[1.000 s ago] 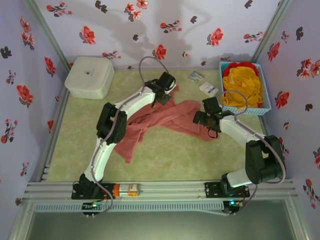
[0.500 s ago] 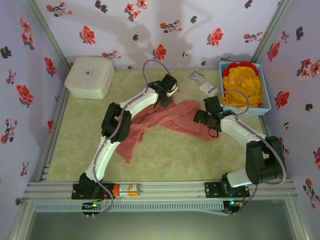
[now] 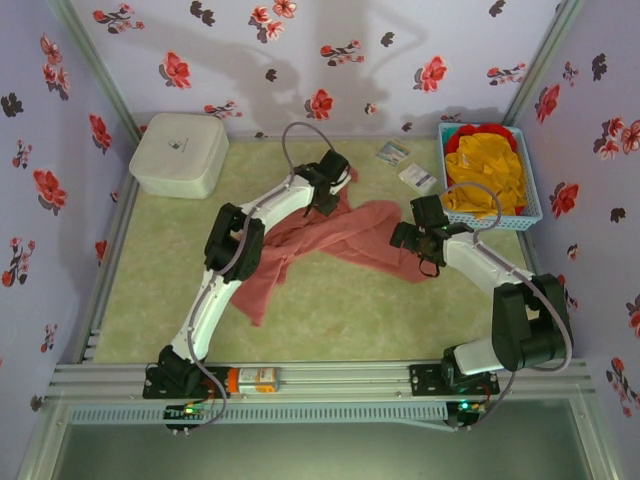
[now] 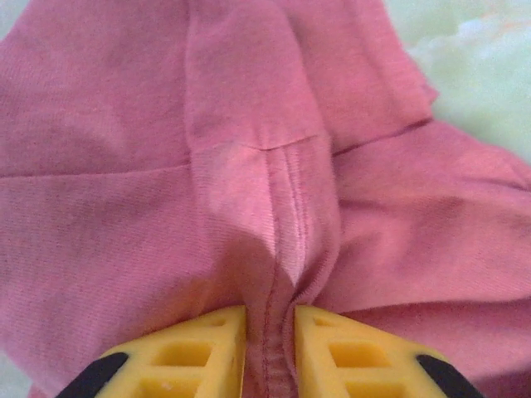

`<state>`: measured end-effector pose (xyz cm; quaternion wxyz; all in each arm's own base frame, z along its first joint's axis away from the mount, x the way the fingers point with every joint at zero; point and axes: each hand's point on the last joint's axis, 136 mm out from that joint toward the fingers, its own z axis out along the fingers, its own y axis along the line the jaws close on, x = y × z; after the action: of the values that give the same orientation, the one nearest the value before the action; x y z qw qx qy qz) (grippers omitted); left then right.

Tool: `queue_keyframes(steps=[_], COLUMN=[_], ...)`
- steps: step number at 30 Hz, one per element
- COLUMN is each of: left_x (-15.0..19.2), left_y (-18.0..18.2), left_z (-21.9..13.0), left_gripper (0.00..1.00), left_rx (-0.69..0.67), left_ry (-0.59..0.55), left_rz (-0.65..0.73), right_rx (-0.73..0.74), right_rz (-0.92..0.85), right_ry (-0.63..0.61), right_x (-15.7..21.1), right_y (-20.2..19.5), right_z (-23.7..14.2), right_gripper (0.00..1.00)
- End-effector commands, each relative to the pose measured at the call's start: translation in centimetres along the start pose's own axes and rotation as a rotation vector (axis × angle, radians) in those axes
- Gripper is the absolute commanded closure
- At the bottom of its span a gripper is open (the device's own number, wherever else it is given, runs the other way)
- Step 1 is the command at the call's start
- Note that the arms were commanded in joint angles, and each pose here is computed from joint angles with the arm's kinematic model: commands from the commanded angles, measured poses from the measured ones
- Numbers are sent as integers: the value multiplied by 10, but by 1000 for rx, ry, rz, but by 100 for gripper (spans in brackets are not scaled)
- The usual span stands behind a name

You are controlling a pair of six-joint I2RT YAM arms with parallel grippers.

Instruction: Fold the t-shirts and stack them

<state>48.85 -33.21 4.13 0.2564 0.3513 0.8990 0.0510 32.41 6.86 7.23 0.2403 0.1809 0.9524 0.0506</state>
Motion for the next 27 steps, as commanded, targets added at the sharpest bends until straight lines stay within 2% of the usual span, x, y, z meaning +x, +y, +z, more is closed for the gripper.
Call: queue_keyframes(steps=[1,5,10,14,19,22,27], left_x=[-6,-7,-16,-25,-17,1,53], left_y=[6,9,14,13,5,-3,-20], left_z=[0,-2,-25,-73,-137,-176,-237], left_gripper=[83,90,100,100,100,100,100], left_rx=[2,-2,-3,1,-15,-38,-14], left_ry=[-12,-12,-42,-85,-188,-211,-268], left_rz=[-12,-7,-1,16,10,45,70], right_rx=[-14,-15,0,-1,-2,-3,18], right_rz=[11,13,11,27,46,53,67], right_ry=[-11,-11,-15,-23,-33,-32,-33], right_x=[-3,-3,-3,-6,-9,-10,-12], right_y=[0,0,-4,-4,-4,-4,-8], right_z=[-5,-6,-7,-9,-7,-6,-2], right_gripper=[5,5,5,5,5,5,5])
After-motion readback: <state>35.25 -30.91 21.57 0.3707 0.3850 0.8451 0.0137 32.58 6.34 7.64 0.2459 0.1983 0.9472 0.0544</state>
